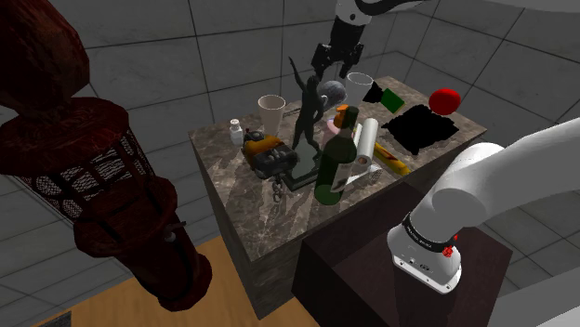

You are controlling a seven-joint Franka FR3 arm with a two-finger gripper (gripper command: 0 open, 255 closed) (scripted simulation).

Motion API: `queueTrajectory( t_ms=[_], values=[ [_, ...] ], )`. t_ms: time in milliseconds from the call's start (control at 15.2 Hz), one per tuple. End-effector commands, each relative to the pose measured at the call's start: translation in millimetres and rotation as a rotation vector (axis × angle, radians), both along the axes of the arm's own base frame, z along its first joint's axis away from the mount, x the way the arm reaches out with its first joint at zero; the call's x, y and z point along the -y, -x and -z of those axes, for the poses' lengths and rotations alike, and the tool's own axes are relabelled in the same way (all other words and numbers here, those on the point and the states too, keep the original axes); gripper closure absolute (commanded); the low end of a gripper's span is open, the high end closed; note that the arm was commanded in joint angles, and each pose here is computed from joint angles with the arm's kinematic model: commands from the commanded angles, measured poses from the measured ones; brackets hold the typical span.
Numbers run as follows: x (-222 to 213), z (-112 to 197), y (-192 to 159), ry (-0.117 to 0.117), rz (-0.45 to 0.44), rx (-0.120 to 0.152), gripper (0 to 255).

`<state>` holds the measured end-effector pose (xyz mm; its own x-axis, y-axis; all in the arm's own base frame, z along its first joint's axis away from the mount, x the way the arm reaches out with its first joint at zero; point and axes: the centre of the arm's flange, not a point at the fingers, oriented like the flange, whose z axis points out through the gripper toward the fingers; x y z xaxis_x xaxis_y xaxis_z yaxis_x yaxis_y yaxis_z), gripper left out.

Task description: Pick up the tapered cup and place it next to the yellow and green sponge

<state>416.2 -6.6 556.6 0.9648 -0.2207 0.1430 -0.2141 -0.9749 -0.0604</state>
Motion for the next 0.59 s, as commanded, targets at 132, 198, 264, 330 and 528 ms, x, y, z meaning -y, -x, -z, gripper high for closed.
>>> queueTrajectory(
  t_ms=[132,198,264,330,528],
  values=[
    [1,35,-44,-0.021,0.032,-0.009,0],
    [1,43,-54,-0.026,0.04,-0.011,0],
    [2,51,-65,-0.031,0.048,-0.014,0],
    [3,59,-76,-0.036,0.056,-0.016,0],
    [5,84,-108,-0.051,0.08,-0.024,0]
  ],
)
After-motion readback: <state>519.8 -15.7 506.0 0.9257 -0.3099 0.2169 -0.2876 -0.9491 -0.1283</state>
